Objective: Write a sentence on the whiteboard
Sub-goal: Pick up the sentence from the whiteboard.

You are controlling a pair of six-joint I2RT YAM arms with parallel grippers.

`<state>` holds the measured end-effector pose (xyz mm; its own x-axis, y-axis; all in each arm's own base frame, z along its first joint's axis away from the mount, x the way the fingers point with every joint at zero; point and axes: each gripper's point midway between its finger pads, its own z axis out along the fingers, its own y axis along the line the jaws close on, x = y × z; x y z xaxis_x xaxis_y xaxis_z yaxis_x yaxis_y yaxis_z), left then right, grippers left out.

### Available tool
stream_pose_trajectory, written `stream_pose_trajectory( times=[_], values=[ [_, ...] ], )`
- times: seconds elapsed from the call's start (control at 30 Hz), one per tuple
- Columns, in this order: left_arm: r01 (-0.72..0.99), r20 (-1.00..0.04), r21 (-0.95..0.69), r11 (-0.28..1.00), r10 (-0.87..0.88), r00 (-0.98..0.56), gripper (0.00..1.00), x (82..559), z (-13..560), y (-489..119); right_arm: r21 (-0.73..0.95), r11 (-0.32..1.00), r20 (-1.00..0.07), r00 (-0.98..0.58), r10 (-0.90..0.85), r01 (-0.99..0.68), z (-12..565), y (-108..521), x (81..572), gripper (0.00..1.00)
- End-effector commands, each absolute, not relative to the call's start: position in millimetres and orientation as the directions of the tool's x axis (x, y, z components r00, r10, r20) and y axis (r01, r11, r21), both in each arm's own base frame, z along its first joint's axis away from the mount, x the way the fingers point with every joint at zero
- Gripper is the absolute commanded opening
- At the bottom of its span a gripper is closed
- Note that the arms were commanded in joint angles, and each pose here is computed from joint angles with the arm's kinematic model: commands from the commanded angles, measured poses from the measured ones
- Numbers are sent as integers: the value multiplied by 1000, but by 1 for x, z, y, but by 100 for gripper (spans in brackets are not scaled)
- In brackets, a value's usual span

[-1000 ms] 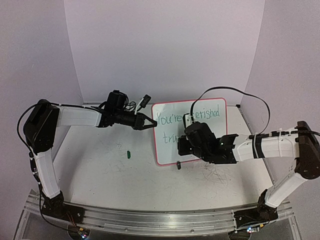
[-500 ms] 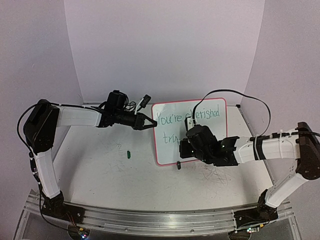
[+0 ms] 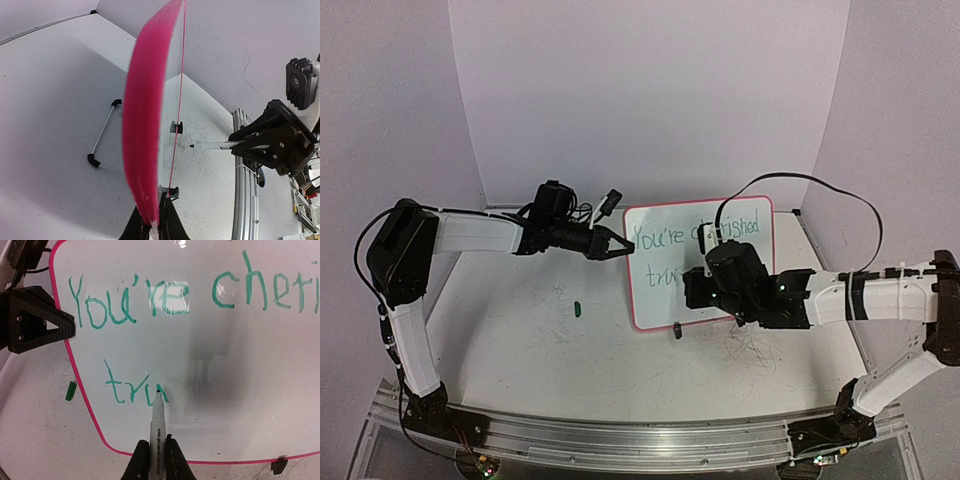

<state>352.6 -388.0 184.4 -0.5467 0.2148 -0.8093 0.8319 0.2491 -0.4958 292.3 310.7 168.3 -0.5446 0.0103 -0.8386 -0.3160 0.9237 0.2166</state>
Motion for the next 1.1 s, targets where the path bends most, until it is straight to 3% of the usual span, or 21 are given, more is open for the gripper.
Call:
stream_pose_trajectory(
  times=[0.0, 0.43, 1.07],
  values=[
    [858, -839, -423, 290, 231, -492, 0, 358, 188, -388, 220, 926, -864, -503, 38, -307, 187, 308, 304, 0],
    [859, -840, -420, 292, 234, -490, 0, 357, 187, -388, 181, 938, -886, -463, 25, -295, 199, 316, 325, 0],
    [859, -838, -421, 292, 236, -492, 0, 357, 186, -388, 198, 942, -848, -529, 27, -270, 166, 307, 317, 0]
  ],
)
